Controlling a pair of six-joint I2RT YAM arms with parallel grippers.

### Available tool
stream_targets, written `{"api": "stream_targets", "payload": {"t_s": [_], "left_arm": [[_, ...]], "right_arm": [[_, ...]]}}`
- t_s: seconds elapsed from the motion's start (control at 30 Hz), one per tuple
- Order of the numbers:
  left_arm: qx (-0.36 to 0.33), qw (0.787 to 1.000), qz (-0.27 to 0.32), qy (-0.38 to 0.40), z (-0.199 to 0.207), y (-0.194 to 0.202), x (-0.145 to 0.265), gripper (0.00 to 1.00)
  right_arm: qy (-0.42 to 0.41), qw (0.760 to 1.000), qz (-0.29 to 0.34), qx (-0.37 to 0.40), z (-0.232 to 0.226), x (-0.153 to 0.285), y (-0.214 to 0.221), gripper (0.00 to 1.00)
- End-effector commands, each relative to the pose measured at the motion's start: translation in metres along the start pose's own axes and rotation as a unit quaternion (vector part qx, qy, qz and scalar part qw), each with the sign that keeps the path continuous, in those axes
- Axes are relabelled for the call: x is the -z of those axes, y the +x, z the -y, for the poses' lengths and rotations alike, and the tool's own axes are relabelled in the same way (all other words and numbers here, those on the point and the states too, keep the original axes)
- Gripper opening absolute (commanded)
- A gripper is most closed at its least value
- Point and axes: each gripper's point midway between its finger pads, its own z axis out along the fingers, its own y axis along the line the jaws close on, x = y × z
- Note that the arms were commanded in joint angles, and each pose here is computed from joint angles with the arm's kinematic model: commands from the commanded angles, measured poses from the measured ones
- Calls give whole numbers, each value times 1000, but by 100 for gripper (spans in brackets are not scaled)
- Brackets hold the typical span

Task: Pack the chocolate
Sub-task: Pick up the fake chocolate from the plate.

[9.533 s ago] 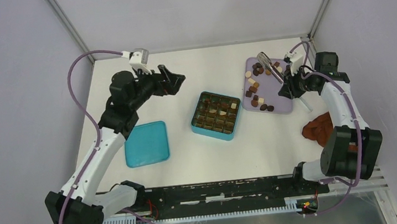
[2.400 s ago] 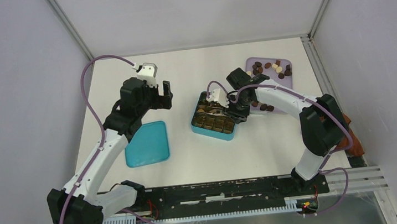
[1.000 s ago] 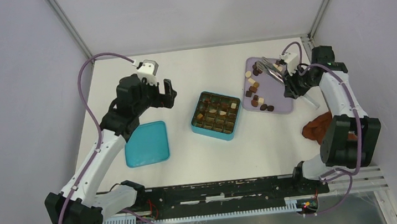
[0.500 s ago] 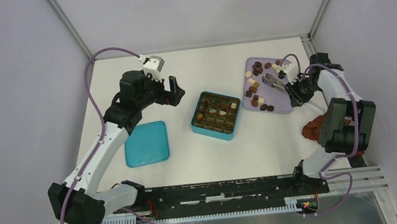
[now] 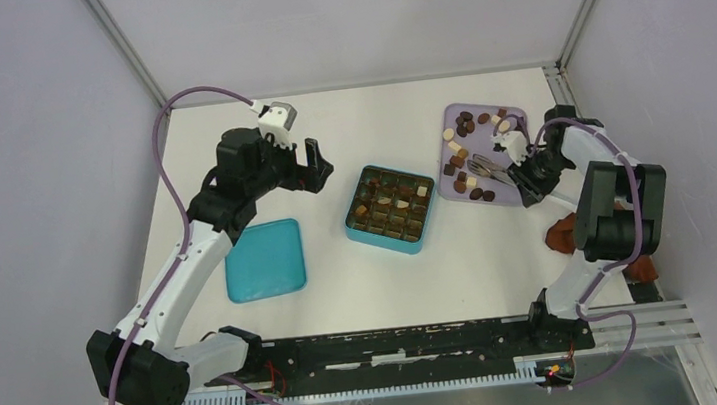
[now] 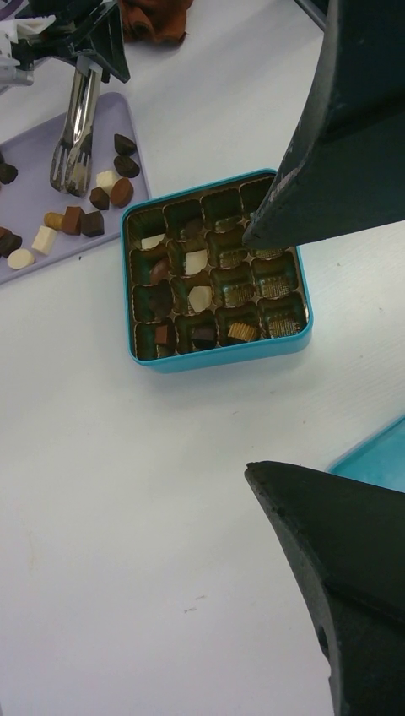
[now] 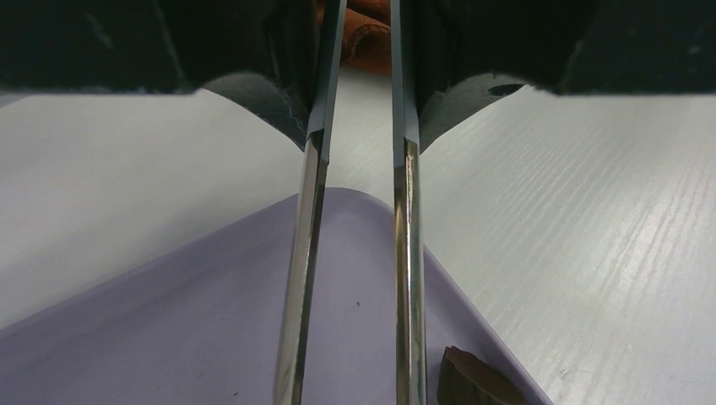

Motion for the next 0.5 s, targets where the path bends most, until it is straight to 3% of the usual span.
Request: {"api": "stream_targets", "payload": {"t_s": [0.0, 0.47], "left_arm": [[-15, 1000, 5, -5, -2, -3, 3, 99], [-17, 1000, 5, -10, -4, -4, 4, 99]], "right_arm": [[11, 1000, -2, 14, 9, 3, -7, 39], [4, 1000, -4, 25, 10, -5, -31, 44]]}}
